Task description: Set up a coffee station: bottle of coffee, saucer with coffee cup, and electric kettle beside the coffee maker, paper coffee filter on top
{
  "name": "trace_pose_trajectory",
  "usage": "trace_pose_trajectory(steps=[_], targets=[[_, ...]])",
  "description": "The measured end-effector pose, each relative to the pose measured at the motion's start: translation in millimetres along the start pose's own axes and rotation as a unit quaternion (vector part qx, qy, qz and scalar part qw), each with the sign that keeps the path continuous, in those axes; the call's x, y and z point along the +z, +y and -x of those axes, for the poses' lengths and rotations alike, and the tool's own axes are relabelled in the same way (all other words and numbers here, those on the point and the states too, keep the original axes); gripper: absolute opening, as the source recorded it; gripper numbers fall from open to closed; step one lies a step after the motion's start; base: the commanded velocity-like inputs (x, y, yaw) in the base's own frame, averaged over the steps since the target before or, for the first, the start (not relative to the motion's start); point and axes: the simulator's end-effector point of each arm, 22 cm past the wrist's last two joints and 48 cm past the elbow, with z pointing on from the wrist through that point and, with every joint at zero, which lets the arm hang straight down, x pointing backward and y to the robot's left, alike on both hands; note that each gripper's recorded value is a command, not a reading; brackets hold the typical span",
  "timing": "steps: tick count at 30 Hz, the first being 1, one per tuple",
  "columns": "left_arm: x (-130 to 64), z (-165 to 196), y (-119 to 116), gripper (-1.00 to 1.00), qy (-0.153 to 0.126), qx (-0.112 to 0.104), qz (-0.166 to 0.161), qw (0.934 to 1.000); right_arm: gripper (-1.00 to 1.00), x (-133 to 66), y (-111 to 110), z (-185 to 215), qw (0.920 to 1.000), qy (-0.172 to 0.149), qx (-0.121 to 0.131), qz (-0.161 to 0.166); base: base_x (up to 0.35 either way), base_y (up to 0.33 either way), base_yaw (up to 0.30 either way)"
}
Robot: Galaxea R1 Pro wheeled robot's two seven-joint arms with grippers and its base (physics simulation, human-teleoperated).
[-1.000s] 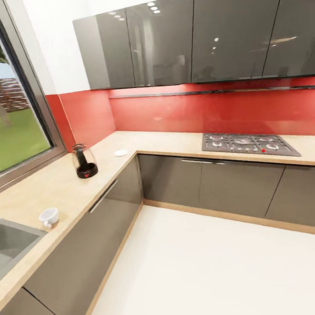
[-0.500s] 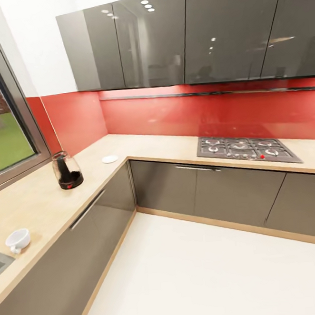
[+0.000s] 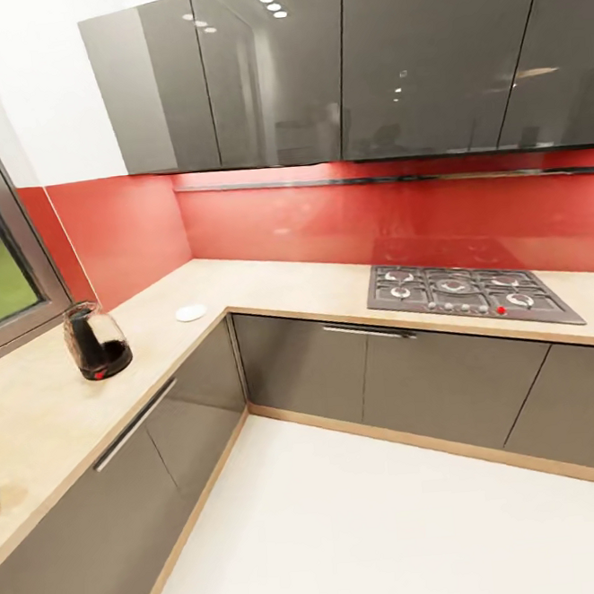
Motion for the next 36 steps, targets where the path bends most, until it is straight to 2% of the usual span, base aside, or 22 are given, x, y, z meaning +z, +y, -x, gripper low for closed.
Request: trace_pose_trajectory(steps=[21,36], targets=[[-0.3,0.1,-2.9,1.0,0.0,0.003,-0.003,1.0,1.0,-0.1,1.1,-0.1,1.0,0.0,-0.001,0.001,0.318,-0.125,0.006],[-0.3,0.0,-3.5,1.0,0.0,0.004,-0.003,1.0,1.0,0.0,1.4,-0.1,1.0,0.0,-0.001,0.001,0.294,-0.199,0.256]])
